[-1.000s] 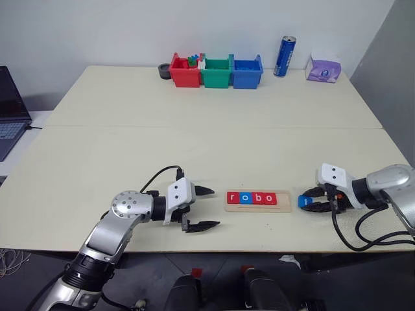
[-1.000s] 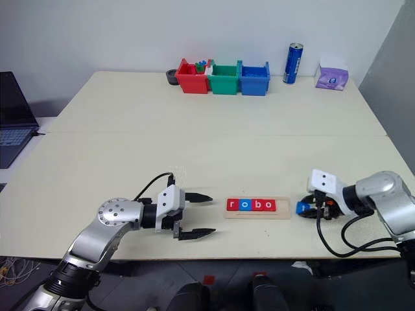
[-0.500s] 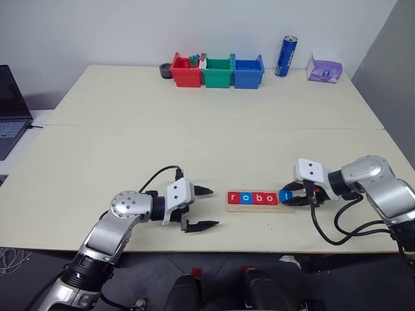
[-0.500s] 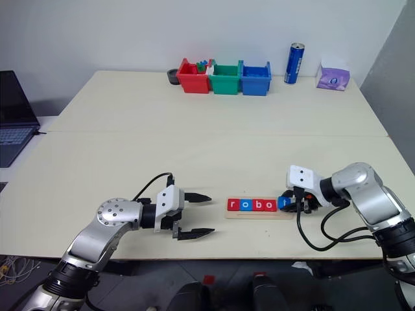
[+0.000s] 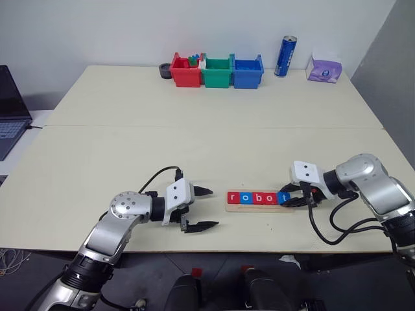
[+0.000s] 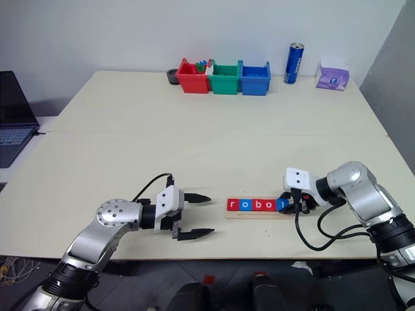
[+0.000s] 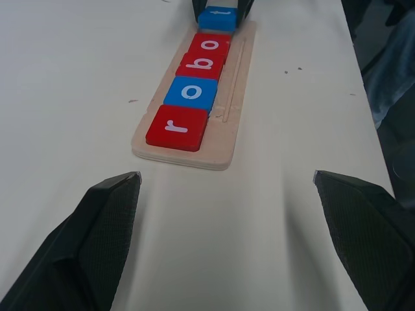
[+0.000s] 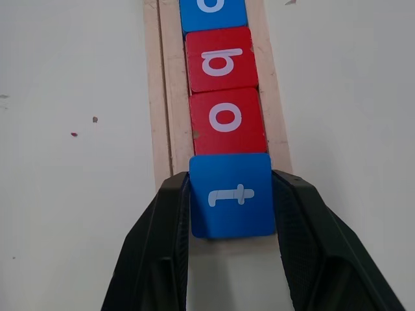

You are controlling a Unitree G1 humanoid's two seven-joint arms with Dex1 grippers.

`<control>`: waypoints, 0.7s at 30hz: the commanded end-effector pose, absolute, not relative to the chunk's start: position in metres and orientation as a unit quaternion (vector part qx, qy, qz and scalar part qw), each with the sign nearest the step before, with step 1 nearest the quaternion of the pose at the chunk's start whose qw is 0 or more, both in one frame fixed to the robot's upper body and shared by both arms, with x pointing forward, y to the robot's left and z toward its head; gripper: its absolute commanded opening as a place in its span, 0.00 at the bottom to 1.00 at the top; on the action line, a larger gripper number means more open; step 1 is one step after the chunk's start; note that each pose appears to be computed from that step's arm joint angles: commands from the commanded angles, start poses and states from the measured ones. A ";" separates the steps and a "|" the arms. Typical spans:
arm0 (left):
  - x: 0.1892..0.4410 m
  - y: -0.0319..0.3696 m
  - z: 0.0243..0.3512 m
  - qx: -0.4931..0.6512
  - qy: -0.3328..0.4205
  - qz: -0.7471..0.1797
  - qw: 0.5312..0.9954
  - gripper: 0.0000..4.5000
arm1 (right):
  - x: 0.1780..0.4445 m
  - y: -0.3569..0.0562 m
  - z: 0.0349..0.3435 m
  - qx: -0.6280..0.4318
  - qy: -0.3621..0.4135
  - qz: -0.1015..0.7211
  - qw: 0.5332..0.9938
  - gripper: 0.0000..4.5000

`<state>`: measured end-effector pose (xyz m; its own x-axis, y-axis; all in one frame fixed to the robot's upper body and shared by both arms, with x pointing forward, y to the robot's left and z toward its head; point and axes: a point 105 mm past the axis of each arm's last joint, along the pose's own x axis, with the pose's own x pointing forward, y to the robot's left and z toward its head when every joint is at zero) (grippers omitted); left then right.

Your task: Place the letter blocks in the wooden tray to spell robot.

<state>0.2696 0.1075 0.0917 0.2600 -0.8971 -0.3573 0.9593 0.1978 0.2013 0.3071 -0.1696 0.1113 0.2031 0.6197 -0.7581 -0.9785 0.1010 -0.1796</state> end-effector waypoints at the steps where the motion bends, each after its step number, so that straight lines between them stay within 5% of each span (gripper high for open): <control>1: 0.270 0.108 0.101 0.203 0.061 -0.599 0.772 1.00 | 0.309 -0.166 0.122 -0.358 0.244 0.581 0.689 0.55; 7: 0.269 0.106 0.102 0.203 0.060 -0.599 0.772 1.00 | 0.310 -0.161 0.135 -0.359 0.223 0.585 0.693 1.00; 15: 0.269 0.107 0.104 0.203 0.060 -0.595 0.775 1.00 | 0.309 -0.184 0.158 -0.371 0.194 0.520 0.744 1.00; 21: 0.269 0.107 0.102 0.202 0.062 -0.597 0.774 1.00 | 0.285 -0.191 0.136 -0.375 0.229 0.516 0.736 0.57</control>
<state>0.2689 0.1096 0.0918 0.2776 -0.8901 -0.3615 0.9557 0.2176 0.1983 0.2852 -0.1927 0.1206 0.3220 0.5852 -0.7442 -0.9467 0.1922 -0.2585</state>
